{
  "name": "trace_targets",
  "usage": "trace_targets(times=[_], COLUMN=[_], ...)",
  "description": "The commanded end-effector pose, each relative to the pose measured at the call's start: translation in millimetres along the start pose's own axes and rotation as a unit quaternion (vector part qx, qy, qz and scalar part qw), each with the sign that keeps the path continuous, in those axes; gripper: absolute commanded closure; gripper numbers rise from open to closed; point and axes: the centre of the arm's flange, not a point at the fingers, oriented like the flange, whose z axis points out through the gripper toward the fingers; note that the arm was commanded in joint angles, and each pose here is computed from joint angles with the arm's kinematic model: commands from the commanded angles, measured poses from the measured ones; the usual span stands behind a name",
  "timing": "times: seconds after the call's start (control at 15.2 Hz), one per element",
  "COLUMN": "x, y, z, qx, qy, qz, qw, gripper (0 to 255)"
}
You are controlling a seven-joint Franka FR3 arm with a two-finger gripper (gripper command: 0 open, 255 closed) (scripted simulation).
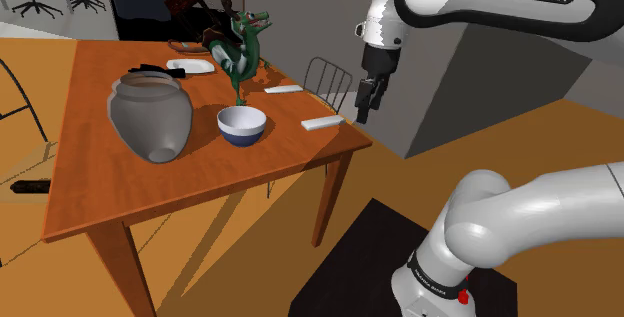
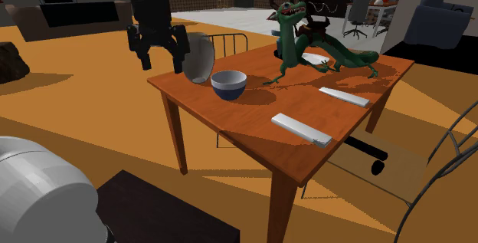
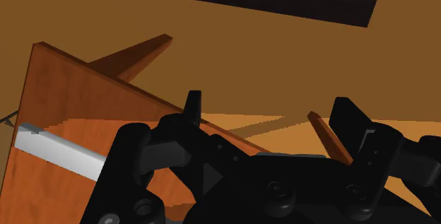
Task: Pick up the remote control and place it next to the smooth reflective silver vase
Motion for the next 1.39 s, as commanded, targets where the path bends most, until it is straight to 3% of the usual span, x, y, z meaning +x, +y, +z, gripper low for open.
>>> trace_targets(times=[0.0, 0.33, 0.66, 0.99, 1.32], x=[0.0, 13.3, 34.5, 63.0, 98.4], y=[0.0, 57.5, 112.7, 164.6, 212.2], z=[0.0, 29.4, 58.8, 88.0, 117.0], qx=[0.0, 0.001, 0.002, 0.003, 0.005], qy=[0.0, 0.006, 0.012, 0.017, 0.023], qz=[0.0, -0.066, -0.131, -0.196, -0.26], qw=[1.0, 0.9978, 0.9913, 0.9804, 0.9653], gripper=[0, 0, 0, 0, 0])
